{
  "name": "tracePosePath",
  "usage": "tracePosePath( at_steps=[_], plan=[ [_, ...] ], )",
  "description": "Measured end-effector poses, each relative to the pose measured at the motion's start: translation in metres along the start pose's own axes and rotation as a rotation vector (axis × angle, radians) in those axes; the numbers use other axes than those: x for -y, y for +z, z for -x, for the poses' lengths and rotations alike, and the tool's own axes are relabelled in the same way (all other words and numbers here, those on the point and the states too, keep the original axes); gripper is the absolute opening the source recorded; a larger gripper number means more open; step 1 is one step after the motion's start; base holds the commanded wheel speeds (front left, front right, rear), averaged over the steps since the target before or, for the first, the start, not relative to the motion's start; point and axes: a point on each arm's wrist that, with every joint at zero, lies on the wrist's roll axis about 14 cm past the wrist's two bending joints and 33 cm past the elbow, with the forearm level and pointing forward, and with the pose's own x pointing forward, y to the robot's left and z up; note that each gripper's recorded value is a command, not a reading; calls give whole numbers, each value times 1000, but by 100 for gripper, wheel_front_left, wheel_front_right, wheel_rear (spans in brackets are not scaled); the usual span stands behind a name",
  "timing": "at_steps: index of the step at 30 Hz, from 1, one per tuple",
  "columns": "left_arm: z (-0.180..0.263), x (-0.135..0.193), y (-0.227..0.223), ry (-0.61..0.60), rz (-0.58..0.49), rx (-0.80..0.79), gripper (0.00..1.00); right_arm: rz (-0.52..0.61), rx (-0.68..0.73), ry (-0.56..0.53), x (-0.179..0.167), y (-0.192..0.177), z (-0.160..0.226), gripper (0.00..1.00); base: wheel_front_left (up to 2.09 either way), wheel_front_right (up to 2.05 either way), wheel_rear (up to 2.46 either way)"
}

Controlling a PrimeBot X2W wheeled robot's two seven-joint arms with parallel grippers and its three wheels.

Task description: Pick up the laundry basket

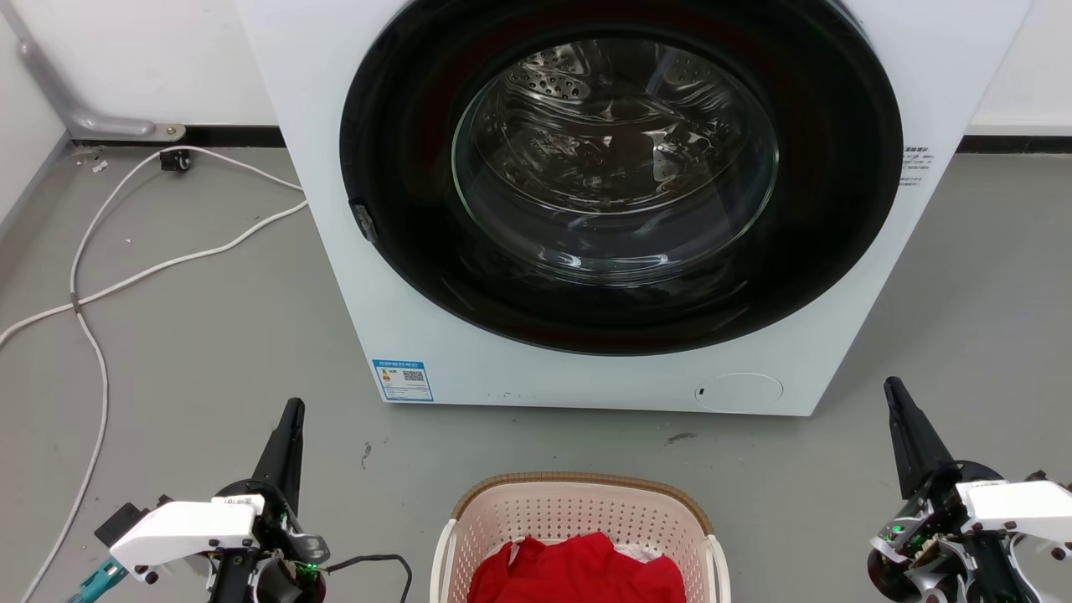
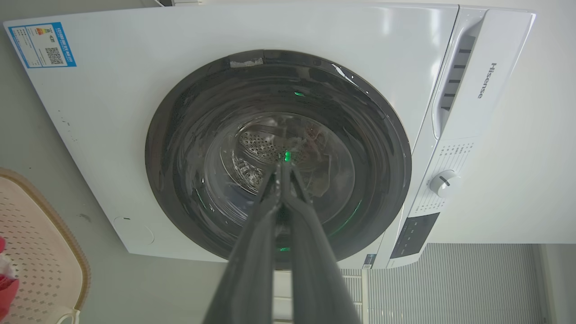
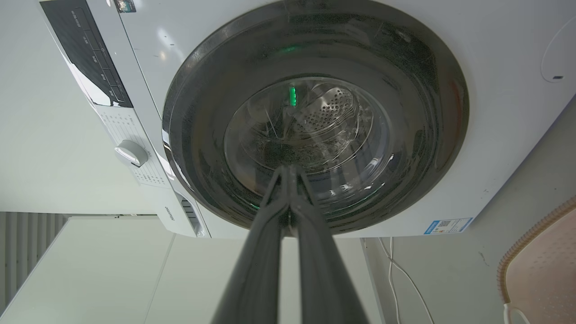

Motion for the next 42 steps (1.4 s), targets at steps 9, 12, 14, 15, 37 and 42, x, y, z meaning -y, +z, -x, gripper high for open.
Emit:
tracePosePath(
  at_steps=[9, 12, 14, 15, 37, 42],
  plan=[
    [0, 0, 0, 0, 0, 0, 0, 0, 0, 0, 0, 0, 0, 0, 0, 0, 0],
    [0, 0, 0, 0, 0, 0, 0, 0, 0, 0, 0, 0, 0, 0, 0, 0, 0],
    [0, 0, 0, 0, 0, 0, 0, 0, 0, 0, 0, 0, 0, 0, 0, 0, 0],
    [0, 0, 0, 0, 0, 0, 0, 0, 0, 0, 0, 0, 0, 0, 0, 0, 0],
    [0, -2, 0, 5, 0, 0, 100, 0, 0, -5, 2, 0, 1, 100, 0, 0, 0],
    [12, -25, -1, 75, 6, 3, 100, -5, 11, -83, 28, 2, 13, 100, 0, 0, 0]
  ],
)
